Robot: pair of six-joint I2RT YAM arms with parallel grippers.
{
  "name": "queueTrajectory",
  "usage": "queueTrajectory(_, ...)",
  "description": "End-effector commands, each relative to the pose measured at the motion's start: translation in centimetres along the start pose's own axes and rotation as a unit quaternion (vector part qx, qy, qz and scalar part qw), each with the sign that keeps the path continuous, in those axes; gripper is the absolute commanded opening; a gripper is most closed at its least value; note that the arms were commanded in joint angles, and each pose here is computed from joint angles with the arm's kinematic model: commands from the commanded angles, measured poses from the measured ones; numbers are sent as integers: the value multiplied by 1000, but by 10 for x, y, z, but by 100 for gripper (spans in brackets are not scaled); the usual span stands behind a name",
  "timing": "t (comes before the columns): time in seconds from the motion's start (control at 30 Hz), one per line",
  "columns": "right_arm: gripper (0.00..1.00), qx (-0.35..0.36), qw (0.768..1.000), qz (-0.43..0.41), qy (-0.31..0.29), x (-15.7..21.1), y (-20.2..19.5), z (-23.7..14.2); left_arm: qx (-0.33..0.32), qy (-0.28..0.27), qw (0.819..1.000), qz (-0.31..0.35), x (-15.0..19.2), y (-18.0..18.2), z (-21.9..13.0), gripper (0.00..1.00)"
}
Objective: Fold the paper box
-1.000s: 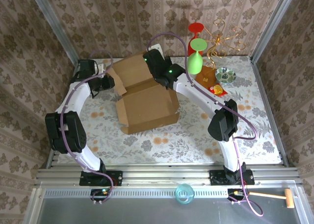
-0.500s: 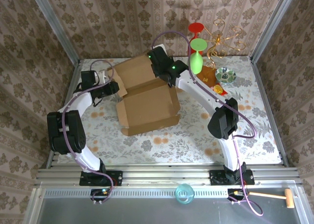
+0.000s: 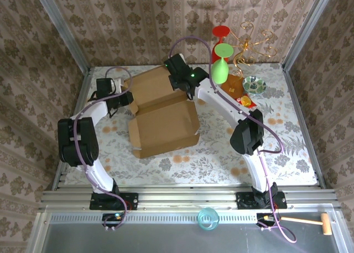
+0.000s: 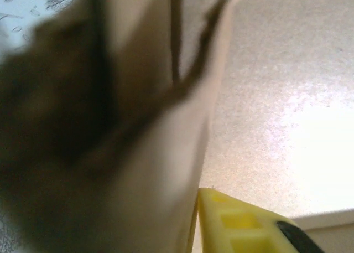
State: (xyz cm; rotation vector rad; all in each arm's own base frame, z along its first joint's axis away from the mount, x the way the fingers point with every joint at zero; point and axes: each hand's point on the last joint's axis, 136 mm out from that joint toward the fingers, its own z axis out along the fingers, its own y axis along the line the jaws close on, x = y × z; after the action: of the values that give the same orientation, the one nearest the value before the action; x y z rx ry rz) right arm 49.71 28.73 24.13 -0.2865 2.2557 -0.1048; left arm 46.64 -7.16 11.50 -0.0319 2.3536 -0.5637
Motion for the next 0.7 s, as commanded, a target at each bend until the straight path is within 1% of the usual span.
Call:
queueTrajectory(0.0,0,-9,1000,20,-1,-7,2,-5,-48,-2,999,17,-6,6,0,11)
queueTrajectory(0.13,0,9,1000,25,8,-1,-1,-4,-120,25,992,25,1,17,1,0)
queueTrajectory(0.2,0,21,999,29,11,1,-4,-3,-158,41,986,31,5,22,-1,0)
queueTrajectory(0.3,0,33,999,30,18,3,-5,-1,-199,51,978,33,11,27,-4,0)
queueTrajectory(0.43,0,30,999,33,28,6,-2,0,-255,66,963,62,13,27,-8,0)
queueTrajectory(0.5,0,24,999,36,30,7,1,0,-257,64,962,72,13,22,-7,0)
queueTrajectory(0.57,0,18,999,38,33,8,4,1,-228,61,969,70,14,14,0,0)
queueTrajectory(0.6,0,17,999,38,33,8,4,0,-209,62,973,69,15,8,4,7)
queueTrajectory(0.63,0,15,999,36,34,9,5,1,-186,62,978,65,15,3,8,17)
queueTrajectory(0.67,0,15,999,34,36,10,4,2,-157,63,984,64,15,-6,11,25)
